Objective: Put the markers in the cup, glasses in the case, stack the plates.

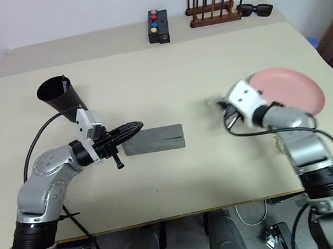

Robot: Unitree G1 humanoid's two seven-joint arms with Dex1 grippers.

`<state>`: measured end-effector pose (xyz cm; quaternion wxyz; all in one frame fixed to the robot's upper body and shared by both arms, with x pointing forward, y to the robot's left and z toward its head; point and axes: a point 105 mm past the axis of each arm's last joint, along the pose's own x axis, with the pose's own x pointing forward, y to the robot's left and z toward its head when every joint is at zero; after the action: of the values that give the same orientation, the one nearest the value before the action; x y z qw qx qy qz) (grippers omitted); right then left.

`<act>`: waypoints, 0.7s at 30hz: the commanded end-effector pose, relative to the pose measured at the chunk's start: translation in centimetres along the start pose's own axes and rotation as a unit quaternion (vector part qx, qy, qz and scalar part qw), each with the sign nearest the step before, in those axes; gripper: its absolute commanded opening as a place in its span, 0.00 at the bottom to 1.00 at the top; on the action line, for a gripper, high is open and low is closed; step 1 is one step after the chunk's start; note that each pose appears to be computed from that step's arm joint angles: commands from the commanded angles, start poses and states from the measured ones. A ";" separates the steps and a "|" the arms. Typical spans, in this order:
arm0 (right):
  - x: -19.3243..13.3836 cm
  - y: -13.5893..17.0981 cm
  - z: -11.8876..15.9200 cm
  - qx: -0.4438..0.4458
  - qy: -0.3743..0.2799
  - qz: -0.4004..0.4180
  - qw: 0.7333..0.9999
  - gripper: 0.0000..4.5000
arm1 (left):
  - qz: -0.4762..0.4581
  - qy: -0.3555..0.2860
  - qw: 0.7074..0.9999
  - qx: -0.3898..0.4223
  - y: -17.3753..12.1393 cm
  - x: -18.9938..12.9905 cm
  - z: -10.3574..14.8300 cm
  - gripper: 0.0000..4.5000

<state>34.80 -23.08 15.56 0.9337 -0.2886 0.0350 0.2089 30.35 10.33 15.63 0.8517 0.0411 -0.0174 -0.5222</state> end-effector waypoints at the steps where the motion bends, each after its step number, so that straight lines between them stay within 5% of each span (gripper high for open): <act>1: -2.5 -4.4 0.1 -0.021 0.018 -0.094 0.995 0.01 | -0.024 -0.022 0.999 0.010 -0.4 1.0 0.9 0.00; 5: -4.7 -6.5 -3.1 -0.022 0.088 -0.146 0.985 0.01 | -0.040 -0.032 0.999 0.009 -0.5 2.2 1.0 0.00; 6: -4.9 -6.4 -3.5 -0.021 0.094 -0.145 0.985 0.07 | -0.043 -0.034 0.998 0.010 -0.5 2.4 1.0 0.00; 9: -5.4 -6.2 -4.2 -0.018 0.101 -0.151 0.983 0.32 | -0.048 -0.039 0.998 0.009 -0.6 2.7 1.1 0.00; 15: -7.1 -6.9 -3.7 -0.022 0.082 -0.184 0.979 0.99 | -0.065 -0.040 0.997 -0.008 -1.3 2.6 0.9 0.00; 19: -9.1 -6.3 -2.9 0.025 0.039 -0.173 0.984 0.99 | -0.095 -0.038 0.995 -0.018 -2.1 2.7 0.8 0.00; 21: -10.4 -3.5 -3.1 0.067 0.030 -0.107 0.992 0.99 | -0.117 -0.034 0.992 -0.019 -2.7 3.1 0.6 0.00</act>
<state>28.32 -32.72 15.89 0.9632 -0.2555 0.0658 0.0517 30.01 6.92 15.11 0.8017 0.0076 -0.0155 -0.5975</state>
